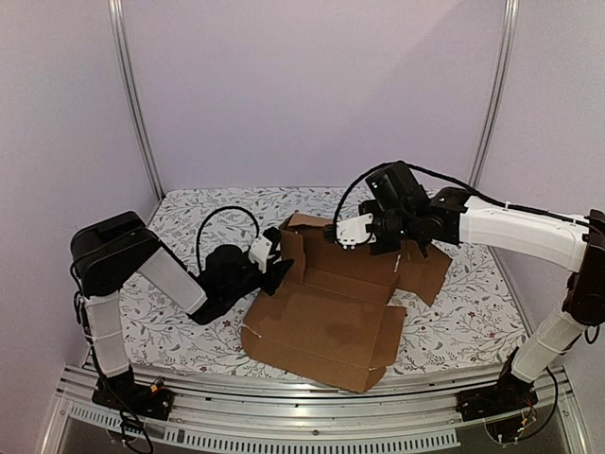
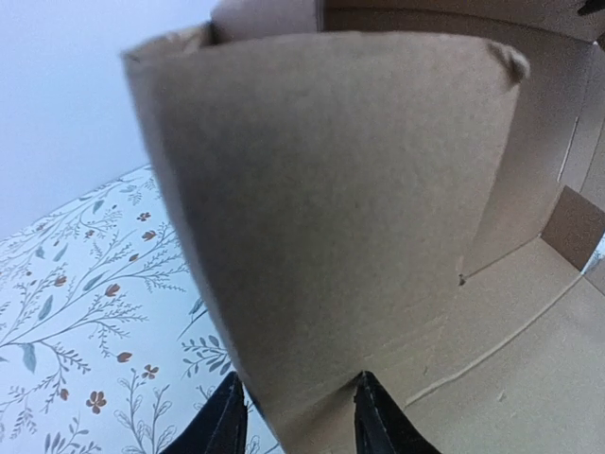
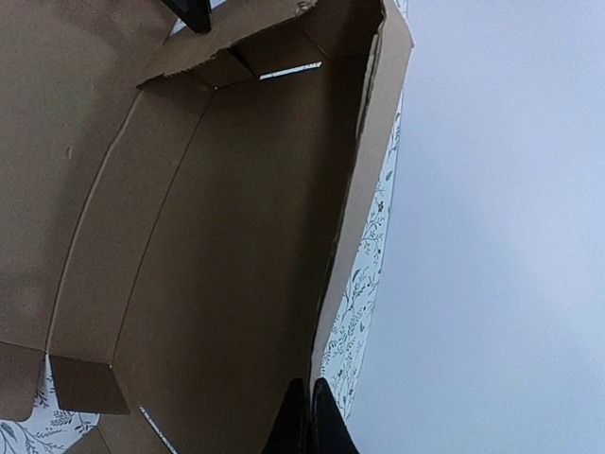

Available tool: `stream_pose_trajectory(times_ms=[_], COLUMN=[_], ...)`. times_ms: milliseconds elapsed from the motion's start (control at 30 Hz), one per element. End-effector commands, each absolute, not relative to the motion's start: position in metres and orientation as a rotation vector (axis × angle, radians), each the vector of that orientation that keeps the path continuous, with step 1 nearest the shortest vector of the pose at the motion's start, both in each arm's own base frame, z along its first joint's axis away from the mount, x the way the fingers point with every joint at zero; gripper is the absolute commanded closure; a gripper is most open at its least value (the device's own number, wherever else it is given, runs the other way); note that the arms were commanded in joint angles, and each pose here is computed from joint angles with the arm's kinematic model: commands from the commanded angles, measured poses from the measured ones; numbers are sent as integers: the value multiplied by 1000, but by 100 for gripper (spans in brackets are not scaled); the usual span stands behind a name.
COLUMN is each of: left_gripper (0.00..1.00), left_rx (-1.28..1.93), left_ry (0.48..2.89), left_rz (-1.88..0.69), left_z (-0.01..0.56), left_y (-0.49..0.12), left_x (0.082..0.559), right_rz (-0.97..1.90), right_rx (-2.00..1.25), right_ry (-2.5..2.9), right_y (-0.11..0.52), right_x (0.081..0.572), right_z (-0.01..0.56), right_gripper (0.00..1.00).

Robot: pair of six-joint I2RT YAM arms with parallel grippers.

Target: Fold the paper box

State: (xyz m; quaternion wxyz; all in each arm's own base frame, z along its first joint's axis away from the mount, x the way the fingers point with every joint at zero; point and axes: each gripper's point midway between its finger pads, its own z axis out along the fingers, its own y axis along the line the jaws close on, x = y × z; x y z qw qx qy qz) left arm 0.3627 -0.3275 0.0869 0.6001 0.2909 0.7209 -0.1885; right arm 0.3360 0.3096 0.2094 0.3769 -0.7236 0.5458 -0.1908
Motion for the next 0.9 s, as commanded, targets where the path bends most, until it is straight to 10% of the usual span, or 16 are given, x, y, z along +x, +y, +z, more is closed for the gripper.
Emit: stream_pose_trajectory(times_ms=[0,867], left_gripper=[60,61], left_rx=[540,427], left_ry=[1526,1500], left_rz=[-425,-429], left_z=[122,128], left_y=[-320,-315], left_x=[354,336], right_rz=[-391,-529], right_rx=[-1975,-1801], right_ry=[1487,1506], right_y=[307,320], right_x=[314,314], right_z=[173,174], right_gripper=[100,100])
